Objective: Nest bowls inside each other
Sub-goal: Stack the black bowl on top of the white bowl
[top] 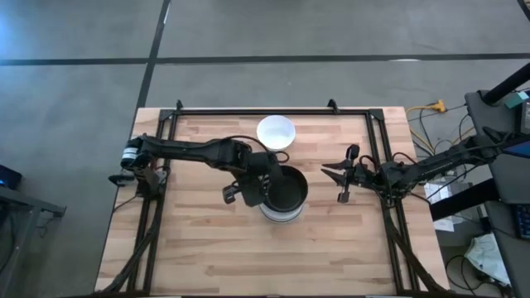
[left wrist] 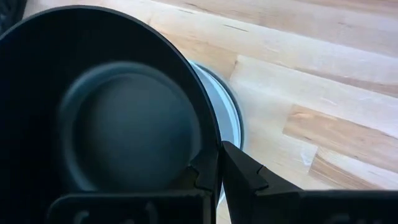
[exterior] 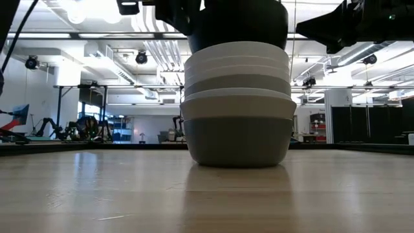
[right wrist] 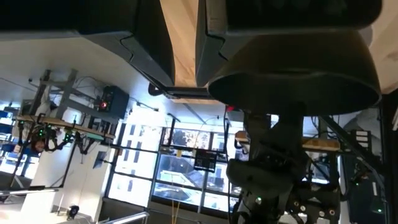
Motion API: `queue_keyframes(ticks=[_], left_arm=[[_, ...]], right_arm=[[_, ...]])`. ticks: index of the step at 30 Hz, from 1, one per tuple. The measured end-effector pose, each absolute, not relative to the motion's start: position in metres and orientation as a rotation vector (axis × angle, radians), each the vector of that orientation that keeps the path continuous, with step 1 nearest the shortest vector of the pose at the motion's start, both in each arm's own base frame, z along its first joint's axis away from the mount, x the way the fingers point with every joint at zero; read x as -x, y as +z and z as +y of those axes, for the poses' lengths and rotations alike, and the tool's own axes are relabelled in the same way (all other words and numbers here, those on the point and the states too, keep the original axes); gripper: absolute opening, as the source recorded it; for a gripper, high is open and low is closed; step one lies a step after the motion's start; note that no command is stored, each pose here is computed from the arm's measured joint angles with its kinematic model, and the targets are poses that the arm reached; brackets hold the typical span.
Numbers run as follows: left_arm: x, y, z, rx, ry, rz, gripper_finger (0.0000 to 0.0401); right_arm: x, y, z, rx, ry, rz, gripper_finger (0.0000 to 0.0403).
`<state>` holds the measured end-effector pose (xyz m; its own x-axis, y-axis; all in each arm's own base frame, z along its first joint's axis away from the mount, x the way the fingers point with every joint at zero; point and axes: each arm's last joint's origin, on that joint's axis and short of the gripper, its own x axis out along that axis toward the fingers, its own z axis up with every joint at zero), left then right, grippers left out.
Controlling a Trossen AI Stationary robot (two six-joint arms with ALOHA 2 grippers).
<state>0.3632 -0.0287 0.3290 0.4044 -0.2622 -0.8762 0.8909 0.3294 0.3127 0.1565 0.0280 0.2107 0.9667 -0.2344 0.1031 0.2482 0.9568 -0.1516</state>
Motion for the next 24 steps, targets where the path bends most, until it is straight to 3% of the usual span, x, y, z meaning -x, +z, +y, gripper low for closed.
queue_keyframes(ticks=[24], left_arm=[[-0.374,0.309,-0.03,-0.888,-0.926,0.888,0.0]], right_arm=[[-0.157,0.209,0.025,0.173,-0.261,-0.063,0.0059]])
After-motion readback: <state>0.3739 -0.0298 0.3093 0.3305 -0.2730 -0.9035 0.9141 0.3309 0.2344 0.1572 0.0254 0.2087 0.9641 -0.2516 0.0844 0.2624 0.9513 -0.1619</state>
